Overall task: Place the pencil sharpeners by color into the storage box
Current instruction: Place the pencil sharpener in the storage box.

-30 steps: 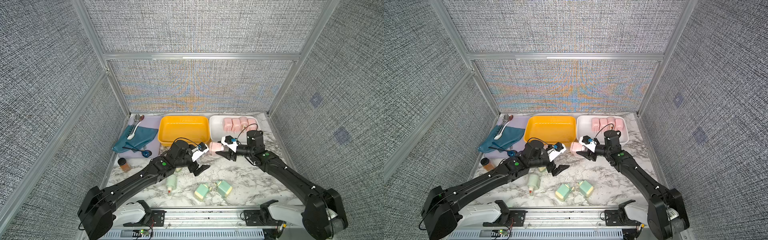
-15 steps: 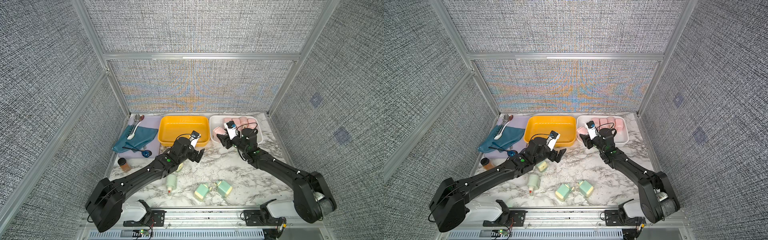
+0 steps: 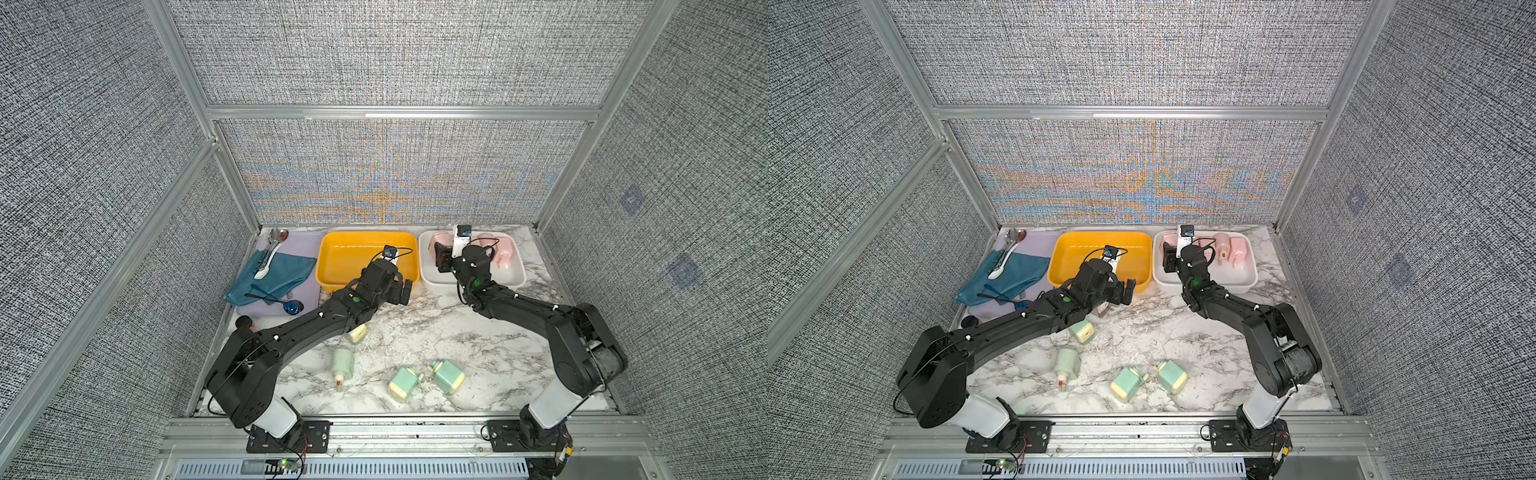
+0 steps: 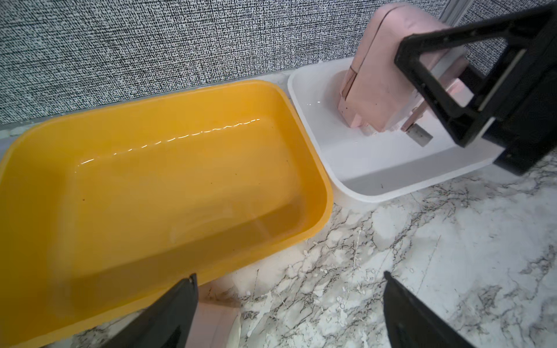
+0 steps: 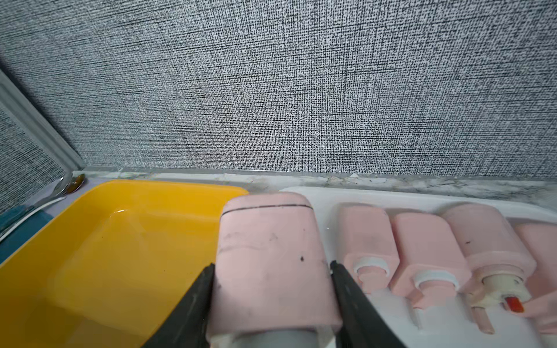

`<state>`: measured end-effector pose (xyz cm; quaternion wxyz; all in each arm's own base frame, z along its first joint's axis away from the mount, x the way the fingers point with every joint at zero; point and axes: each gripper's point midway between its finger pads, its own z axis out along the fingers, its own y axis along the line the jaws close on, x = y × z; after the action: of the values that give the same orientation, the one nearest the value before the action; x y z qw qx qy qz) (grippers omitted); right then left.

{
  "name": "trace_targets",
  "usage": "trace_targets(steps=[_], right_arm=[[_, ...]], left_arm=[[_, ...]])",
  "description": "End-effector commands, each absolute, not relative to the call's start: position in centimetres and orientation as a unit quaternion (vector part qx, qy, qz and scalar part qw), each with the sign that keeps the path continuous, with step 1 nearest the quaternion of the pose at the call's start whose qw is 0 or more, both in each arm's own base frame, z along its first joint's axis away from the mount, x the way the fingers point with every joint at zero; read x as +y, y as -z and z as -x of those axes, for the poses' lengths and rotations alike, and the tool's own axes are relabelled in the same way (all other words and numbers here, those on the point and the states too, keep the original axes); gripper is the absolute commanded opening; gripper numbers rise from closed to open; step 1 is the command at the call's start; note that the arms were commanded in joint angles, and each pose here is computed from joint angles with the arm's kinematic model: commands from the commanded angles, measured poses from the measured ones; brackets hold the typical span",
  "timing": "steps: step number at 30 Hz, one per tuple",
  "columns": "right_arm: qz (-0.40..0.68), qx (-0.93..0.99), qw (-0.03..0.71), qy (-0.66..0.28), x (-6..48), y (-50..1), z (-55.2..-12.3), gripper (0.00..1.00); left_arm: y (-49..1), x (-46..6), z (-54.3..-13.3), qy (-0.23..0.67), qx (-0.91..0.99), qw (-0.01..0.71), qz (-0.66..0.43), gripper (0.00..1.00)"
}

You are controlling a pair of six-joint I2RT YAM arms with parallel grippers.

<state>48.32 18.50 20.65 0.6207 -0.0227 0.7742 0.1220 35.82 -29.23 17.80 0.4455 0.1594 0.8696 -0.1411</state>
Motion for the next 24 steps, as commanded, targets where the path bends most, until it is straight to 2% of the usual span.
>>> trace_targets(steps=[1,9,18,24], right_arm=[[-0.023,0.741,0.662,-0.112,18.1,-23.0,-49.6,0.00],[-0.059,0.737,0.666,-0.093,18.4,-21.4,-51.7,0.00],[-0.093,0.745,0.658,-0.056,18.4,-18.1,-54.6,0.00],[-0.104,0.756,0.645,-0.036,18.5,-16.1,-56.1,0.00]], left_arm=[[-17.6,-29.8,-36.8,0.158,0.877,0.433,-0.132,1.00],[-16.8,-31.8,-39.8,0.164,0.890,0.405,-0.131,1.00],[-12.7,-33.2,-44.4,0.142,0.928,0.331,-0.091,0.99],[-11.3,-34.4,-46.0,0.160,0.933,0.313,-0.075,0.99]])
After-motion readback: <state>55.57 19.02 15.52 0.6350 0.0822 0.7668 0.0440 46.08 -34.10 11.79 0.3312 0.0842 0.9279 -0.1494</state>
